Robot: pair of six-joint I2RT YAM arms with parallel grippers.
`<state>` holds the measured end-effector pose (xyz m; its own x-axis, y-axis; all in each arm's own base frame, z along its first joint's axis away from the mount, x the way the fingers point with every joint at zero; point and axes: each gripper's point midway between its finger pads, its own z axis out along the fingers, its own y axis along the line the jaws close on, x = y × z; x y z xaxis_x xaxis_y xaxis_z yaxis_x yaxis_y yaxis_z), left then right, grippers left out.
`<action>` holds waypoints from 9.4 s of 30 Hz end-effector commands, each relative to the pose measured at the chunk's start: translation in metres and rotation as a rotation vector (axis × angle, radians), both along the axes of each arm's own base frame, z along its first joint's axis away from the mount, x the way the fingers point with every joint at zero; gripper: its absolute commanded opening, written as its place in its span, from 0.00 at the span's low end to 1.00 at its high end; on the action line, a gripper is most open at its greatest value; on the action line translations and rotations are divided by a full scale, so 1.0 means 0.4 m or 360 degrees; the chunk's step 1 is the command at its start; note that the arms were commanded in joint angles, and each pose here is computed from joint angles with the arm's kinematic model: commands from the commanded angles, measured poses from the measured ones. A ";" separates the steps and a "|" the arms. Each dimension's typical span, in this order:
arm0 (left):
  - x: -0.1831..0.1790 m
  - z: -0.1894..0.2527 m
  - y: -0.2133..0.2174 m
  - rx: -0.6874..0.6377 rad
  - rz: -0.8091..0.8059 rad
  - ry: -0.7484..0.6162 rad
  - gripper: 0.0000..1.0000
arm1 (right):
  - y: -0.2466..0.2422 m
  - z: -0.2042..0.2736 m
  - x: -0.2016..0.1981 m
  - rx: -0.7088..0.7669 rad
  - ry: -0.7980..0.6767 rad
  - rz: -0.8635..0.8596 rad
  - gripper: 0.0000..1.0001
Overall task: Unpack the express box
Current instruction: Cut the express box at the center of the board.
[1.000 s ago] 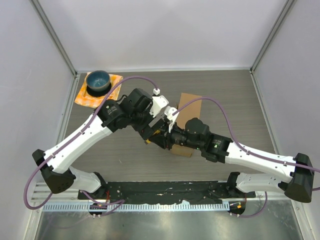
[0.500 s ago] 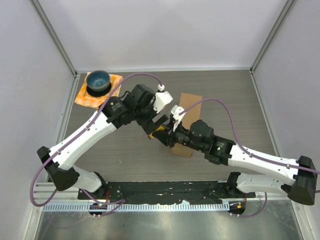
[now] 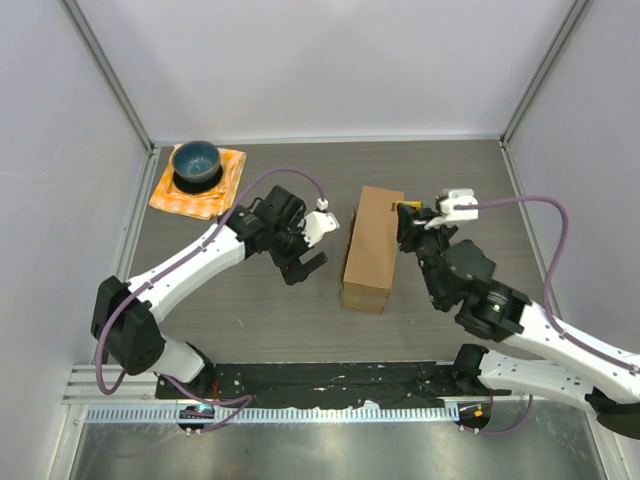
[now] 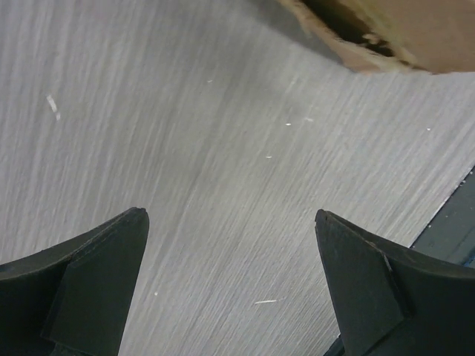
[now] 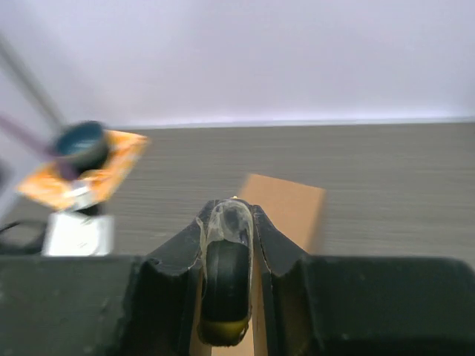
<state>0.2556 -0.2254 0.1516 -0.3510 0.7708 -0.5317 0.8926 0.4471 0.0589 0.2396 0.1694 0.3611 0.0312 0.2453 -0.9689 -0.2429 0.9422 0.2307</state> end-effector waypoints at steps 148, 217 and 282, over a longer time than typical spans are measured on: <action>-0.010 -0.080 -0.123 0.0183 -0.1195 -0.0440 1.00 | 0.285 -0.440 -0.150 -0.0530 -0.0401 0.0860 0.01; -0.097 -0.083 -0.115 0.0147 -0.1259 -0.0267 0.95 | 0.212 -0.686 -0.125 -0.0877 0.0188 0.0518 0.01; -0.092 -0.173 -0.118 0.0103 -0.1128 -0.0182 0.86 | 0.270 -0.923 -0.368 -0.0989 0.1272 0.0882 0.01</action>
<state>0.3070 -0.2718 0.1447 0.4721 0.8174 -0.3301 0.7881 -0.2236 0.5735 0.1576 0.3321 0.0901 -0.4197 -0.1283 -0.8985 -0.5244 0.8423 0.1247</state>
